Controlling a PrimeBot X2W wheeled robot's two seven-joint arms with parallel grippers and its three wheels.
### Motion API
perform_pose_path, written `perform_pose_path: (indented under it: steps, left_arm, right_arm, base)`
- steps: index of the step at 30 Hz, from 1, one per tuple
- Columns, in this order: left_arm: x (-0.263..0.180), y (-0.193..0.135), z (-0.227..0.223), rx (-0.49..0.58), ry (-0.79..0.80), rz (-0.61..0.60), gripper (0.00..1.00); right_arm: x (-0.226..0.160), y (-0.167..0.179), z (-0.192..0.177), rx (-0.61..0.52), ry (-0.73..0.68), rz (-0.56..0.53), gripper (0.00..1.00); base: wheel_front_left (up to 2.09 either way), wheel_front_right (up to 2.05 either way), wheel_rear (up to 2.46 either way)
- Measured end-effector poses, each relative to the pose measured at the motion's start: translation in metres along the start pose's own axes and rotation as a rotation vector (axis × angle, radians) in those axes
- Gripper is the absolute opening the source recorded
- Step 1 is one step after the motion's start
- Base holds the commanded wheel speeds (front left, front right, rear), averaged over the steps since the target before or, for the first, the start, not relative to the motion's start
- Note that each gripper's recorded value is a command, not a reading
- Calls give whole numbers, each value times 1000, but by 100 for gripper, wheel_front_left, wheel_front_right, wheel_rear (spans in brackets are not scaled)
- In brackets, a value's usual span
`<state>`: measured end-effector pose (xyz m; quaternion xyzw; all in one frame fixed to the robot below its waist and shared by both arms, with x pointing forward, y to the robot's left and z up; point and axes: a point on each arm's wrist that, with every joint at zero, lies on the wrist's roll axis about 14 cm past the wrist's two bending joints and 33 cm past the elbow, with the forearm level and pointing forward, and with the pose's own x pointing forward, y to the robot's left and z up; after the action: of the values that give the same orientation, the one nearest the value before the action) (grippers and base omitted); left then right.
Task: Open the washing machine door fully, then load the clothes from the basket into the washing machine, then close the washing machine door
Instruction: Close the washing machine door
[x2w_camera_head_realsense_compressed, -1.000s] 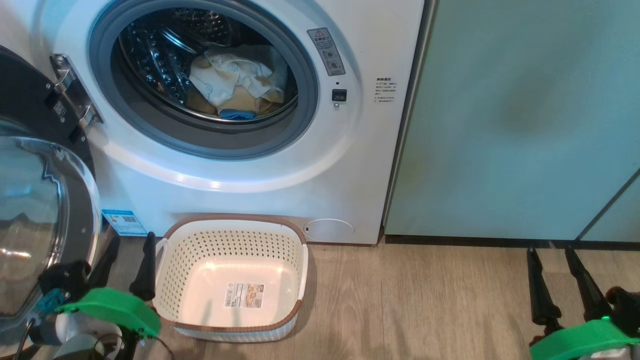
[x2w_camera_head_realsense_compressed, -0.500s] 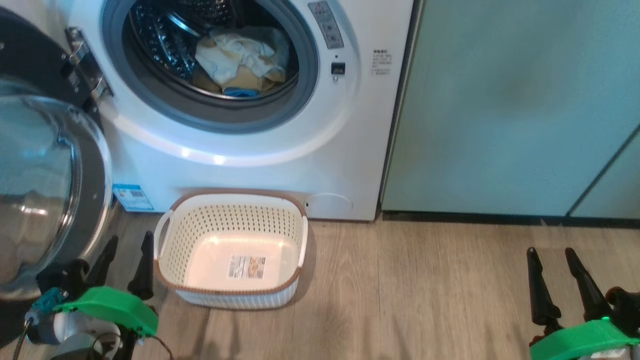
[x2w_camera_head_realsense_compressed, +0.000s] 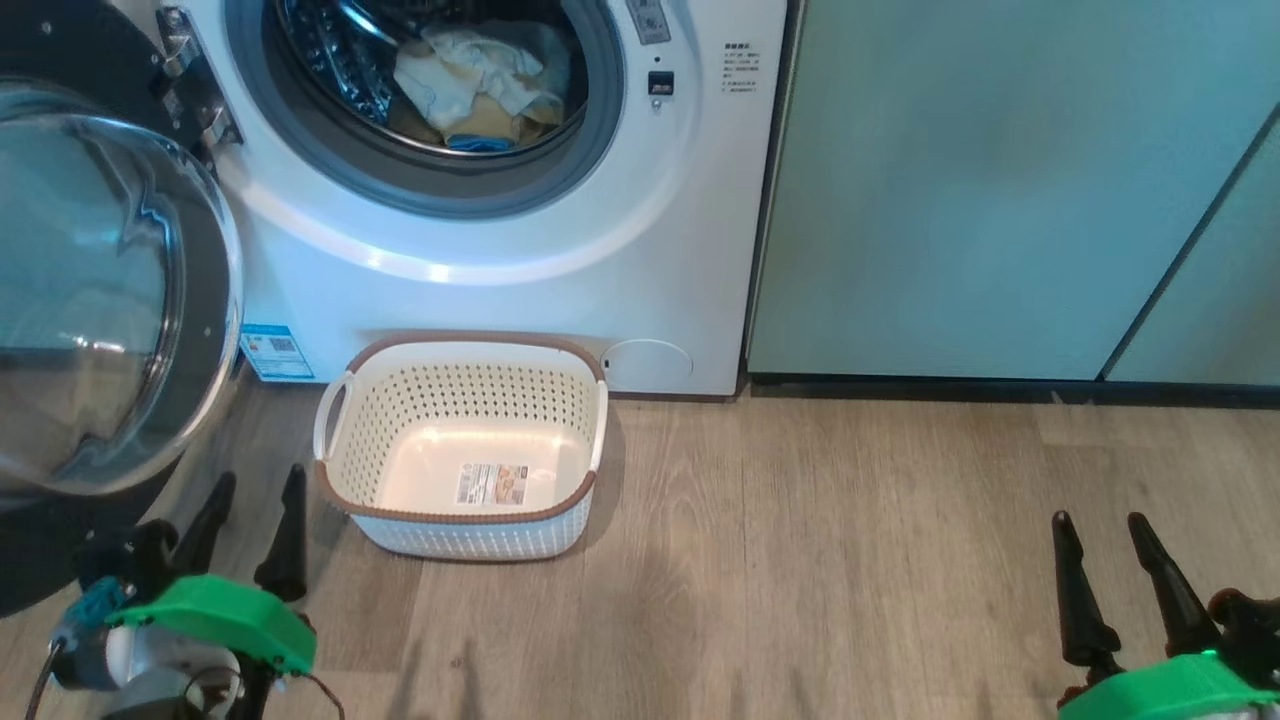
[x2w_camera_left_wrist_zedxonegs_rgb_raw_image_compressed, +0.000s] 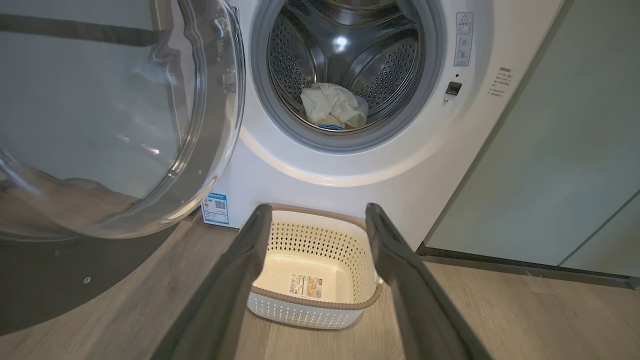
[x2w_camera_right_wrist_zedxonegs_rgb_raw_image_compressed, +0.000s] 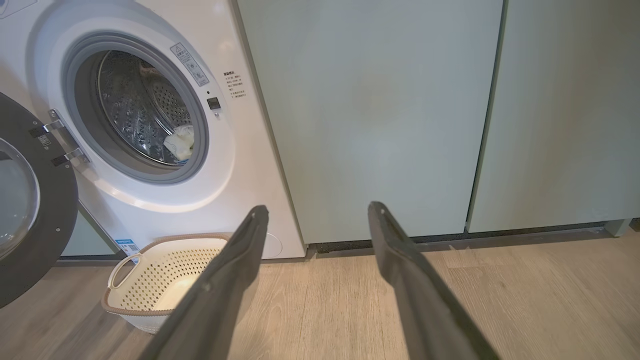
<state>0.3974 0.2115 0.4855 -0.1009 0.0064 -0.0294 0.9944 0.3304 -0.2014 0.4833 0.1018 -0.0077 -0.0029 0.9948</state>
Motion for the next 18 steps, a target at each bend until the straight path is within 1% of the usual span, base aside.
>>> perform_pose_path:
  steps: [3, 11, 18]
  left_arm:
    - [1, 0, 3, -2, -9, 1, 100]
    - [-2, 4, 3, -4, -12, 18, 100]
    - [-11, 17, 6, -15, -27, 64, 100]
  right_arm:
    - [1, 0, 1, 0, -3, 0, 100]
    - [3, 3, 0, 0, -1, 10, 100]
    - [11, 12, -2, 3, 7, 40, 100]
  base:
    - [-35, 35, 0]
    - [-1, 1, 0]
    - [0, 0, 0]
